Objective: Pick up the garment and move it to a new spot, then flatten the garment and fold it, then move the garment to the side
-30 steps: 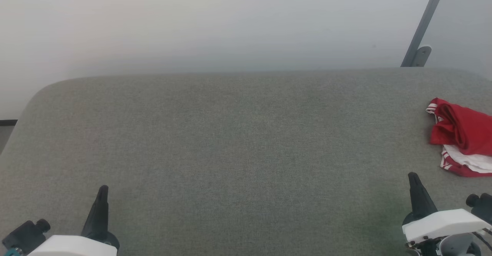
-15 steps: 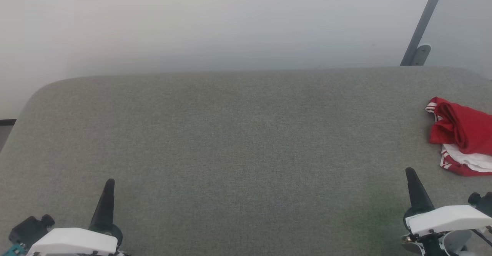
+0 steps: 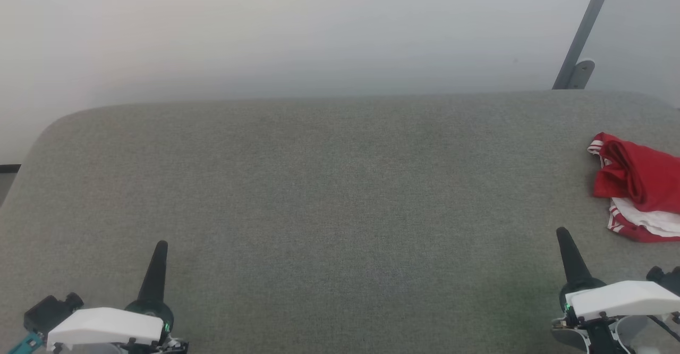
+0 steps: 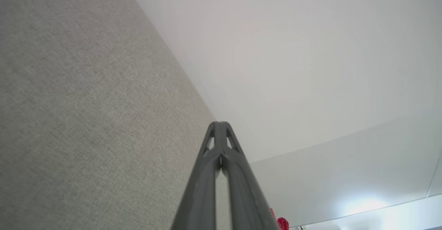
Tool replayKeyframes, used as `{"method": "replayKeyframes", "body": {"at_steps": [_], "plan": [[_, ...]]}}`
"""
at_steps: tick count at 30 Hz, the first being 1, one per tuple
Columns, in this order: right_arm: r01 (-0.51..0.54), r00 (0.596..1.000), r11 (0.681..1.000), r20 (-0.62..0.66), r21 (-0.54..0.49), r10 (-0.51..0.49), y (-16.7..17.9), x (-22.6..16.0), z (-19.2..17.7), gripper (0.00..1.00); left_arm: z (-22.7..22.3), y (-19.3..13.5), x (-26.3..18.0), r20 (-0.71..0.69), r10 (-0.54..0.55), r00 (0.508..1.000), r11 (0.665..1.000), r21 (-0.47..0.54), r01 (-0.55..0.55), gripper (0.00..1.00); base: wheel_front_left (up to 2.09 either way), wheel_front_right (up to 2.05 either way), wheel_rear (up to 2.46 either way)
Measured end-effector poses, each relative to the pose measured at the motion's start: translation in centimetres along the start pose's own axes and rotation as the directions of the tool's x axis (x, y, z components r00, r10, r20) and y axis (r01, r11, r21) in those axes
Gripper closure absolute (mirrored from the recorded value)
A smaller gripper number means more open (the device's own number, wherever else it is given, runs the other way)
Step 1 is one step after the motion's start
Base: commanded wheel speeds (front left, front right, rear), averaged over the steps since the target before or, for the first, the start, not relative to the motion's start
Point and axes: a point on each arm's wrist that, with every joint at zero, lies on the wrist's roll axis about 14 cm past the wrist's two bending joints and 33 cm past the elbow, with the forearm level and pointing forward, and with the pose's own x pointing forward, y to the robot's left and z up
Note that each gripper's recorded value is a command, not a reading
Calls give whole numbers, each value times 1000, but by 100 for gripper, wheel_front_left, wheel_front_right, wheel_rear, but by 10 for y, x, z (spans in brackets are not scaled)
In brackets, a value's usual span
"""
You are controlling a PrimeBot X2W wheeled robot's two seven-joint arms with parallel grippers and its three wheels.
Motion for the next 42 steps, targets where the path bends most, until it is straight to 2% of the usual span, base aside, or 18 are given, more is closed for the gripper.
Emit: {"method": "replayKeyframes", "body": {"at_steps": [18,42], "plan": [[-22,1000,984,-9,179,24,9,3,-1,100,-9,-9,8,-19,-19,1000,987,-163,15,100,0,0,0],[-46,998,927,-16,373,56,17,6,-3,100,-20,-21,17,-42,-51,998,940,-339,34,100,0,0,0]]}}
